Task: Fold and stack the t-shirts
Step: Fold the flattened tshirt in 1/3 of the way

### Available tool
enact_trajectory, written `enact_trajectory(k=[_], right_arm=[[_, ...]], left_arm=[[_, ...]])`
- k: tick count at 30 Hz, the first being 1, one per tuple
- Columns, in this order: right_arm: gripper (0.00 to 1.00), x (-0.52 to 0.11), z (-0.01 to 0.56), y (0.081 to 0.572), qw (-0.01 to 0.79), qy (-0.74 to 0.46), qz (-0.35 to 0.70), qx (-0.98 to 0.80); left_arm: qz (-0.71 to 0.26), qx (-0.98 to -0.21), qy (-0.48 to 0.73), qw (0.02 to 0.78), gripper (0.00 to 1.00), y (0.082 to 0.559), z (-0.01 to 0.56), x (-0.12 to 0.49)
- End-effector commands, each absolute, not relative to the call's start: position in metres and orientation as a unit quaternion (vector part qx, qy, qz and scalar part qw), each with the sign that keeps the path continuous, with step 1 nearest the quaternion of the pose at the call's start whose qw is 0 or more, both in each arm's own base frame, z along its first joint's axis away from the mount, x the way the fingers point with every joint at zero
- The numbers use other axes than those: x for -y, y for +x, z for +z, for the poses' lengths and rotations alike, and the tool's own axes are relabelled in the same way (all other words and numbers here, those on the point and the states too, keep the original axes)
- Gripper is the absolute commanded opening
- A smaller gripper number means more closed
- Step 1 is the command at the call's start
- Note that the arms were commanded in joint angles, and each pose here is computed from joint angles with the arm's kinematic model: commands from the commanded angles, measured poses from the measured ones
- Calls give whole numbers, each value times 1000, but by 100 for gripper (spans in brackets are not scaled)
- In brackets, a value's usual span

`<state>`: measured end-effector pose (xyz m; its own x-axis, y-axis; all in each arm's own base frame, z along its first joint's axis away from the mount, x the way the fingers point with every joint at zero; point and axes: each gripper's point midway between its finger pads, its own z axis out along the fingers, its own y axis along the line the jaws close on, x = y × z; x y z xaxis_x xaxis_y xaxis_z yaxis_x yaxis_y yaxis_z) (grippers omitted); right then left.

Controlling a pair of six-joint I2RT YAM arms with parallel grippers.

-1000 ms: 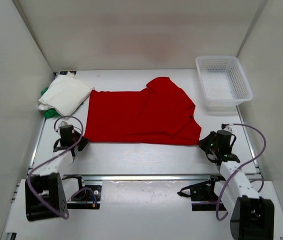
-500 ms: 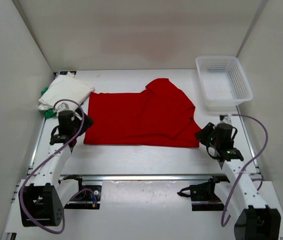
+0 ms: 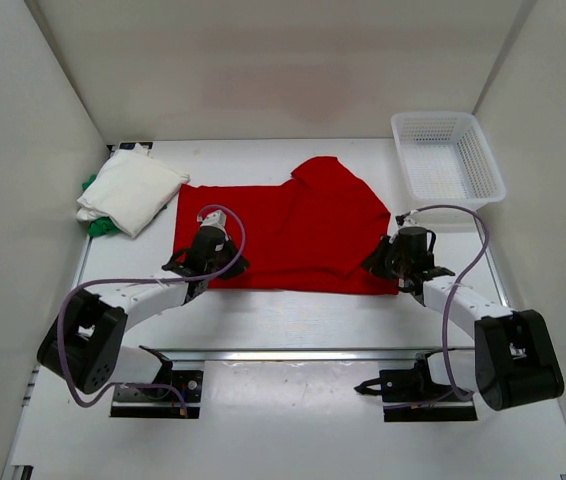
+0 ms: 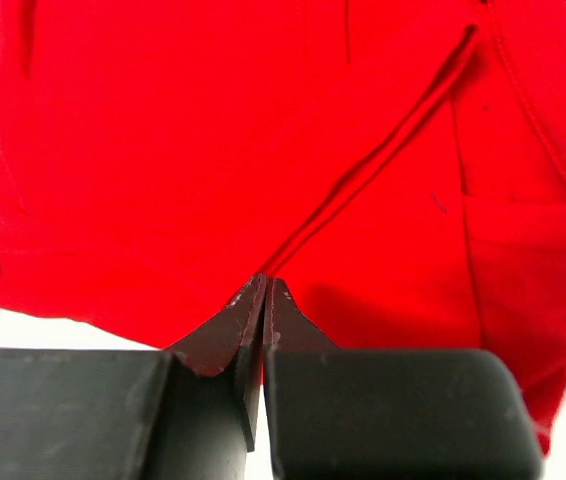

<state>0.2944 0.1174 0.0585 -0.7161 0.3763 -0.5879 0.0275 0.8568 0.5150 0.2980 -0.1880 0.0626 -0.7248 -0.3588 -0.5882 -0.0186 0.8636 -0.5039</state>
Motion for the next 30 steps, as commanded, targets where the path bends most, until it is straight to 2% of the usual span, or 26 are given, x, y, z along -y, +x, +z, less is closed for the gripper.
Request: enact_trajectory(k=[1, 17, 23, 26, 30], right_arm=[[0, -123, 68, 310, 388, 103, 258, -879], [0, -136, 37, 322, 347, 108, 255, -896], [0, -146, 60, 372, 372, 114, 286, -876], [0, -159, 87, 426, 400, 110, 308, -856], [0, -175, 100, 453, 382, 90, 336, -856]], left_arm=[[-288, -878, -99, 369, 12, 300, 76, 207], [-300, -880, -94, 356, 12, 297, 62, 215], [-296, -876, -106, 365, 12, 299, 65, 207], [-293, -878, -104, 363, 12, 299, 66, 206], [-293, -875, -100, 374, 13, 303, 74, 206]])
